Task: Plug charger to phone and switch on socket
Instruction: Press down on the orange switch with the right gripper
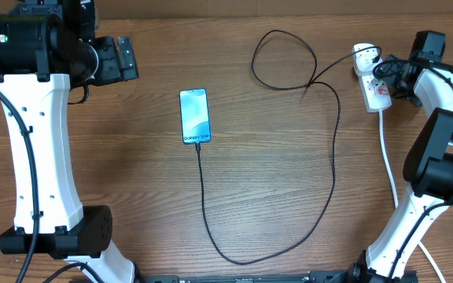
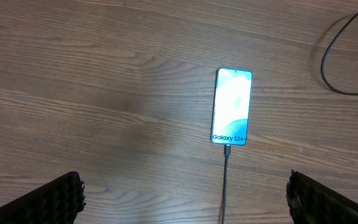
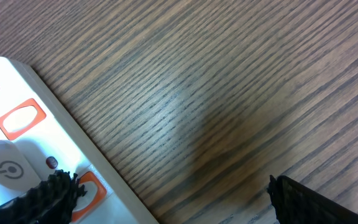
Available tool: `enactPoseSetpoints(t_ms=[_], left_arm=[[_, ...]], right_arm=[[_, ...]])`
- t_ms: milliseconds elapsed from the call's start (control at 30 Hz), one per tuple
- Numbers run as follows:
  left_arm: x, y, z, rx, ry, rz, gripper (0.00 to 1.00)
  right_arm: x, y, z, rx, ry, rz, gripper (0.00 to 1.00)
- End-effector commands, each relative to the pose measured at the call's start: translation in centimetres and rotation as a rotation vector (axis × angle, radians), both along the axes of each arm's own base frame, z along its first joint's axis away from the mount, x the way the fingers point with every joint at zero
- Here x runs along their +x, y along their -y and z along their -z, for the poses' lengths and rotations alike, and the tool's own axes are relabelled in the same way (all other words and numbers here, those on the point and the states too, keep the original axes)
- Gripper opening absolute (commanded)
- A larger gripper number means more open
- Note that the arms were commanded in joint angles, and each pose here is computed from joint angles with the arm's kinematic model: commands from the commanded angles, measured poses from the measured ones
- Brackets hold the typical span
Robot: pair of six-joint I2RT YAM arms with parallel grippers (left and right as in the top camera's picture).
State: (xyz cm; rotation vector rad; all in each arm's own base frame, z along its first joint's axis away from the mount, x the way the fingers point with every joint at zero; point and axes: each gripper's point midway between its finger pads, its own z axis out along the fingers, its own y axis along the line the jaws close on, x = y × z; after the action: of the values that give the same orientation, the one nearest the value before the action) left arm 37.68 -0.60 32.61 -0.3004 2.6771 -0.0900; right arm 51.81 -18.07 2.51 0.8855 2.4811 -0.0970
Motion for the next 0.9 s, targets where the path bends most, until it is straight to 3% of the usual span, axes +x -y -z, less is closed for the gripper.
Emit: enactPoseSetpoints(t_ms=[0,867], left_arm=[[-0.6,-0.2,-0.9,0.011,0.026,-0.007,1.00],[-0.6,-0.2,-0.9,0.011,0.026,-0.007,1.00]], right_arm=[[0.0,-3.4,2.2,0.050,-0.054,-0.086,1.00],[-0.2,-5.7,2.6,0.057,-0.089,-0.128,1.00]])
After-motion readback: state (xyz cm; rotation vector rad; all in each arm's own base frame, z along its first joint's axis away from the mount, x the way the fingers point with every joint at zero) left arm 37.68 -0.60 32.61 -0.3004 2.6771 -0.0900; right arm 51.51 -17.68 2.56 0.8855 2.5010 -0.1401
